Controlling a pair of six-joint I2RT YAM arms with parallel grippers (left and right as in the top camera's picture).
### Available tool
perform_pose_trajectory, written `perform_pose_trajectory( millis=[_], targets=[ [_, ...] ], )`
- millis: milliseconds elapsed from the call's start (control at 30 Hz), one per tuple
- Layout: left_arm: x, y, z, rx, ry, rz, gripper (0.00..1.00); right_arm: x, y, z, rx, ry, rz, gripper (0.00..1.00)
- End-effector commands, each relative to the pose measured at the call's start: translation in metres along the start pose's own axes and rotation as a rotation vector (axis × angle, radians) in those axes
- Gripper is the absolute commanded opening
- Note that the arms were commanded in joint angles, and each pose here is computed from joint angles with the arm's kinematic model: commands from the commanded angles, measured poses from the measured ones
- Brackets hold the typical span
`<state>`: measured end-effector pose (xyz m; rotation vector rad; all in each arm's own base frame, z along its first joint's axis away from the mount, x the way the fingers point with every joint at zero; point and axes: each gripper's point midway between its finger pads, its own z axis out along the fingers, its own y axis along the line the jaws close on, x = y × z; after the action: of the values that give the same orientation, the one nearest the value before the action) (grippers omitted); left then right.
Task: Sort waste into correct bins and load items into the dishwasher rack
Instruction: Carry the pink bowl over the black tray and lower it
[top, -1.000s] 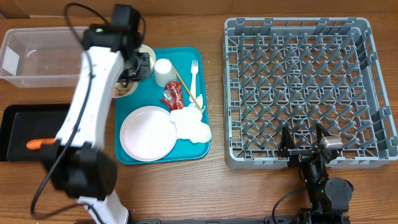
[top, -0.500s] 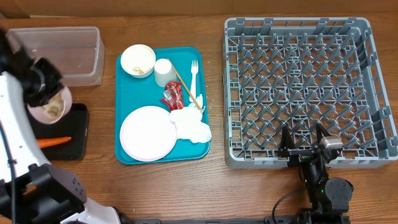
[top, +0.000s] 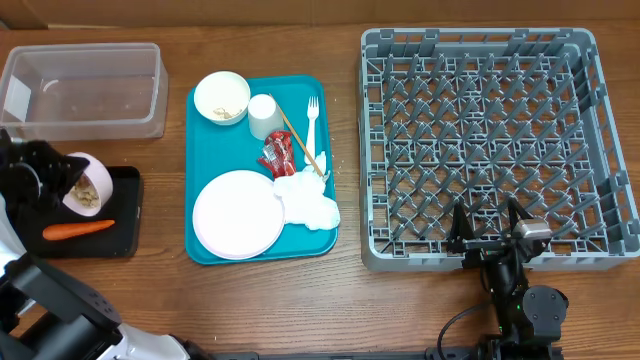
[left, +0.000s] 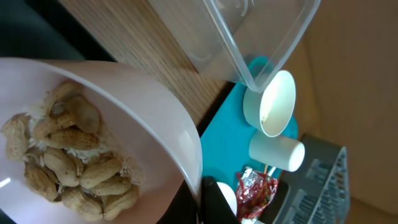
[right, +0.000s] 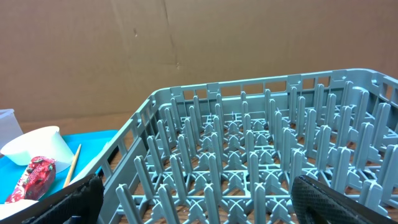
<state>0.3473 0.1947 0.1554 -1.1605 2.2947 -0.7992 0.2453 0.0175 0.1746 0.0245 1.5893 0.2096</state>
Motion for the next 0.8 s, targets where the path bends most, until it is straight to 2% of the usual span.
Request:
perform_pose_trajectory(
  millis=[0, 367, 567, 700, 767],
  targets=[
    [-0.001, 0.004, -0.006, 0.105, -0.01, -0.014, 0.04, 0.002, -0.003, 0.0, 0.013, -0.005, -0.007, 1.0],
    [-0.02, 0.04, -0.025, 0.134, -0.105, -0.08, 0.04, 0.002, -0.003, 0.0, 0.013, -0.005, -0.006, 1.0],
    [-0.03, 0.07, -0.024, 0.055, -0.136, -0.155, 0.07, 0.002, -0.003, 0.0, 0.013, -0.005, -0.006, 1.0],
    [-0.031, 0.068, -0.02, 0.144, -0.115, -0.165, 0.07, 0.002, -0.003, 0.0, 0.012, -0.004, -0.007, 1.0],
    [-0.034, 0.055, -0.017, 0.274, -0.102, -0.093, 0.07, 0.002, -0.003, 0.0, 0.013, -0.005, -0.006, 1.0]
  ],
)
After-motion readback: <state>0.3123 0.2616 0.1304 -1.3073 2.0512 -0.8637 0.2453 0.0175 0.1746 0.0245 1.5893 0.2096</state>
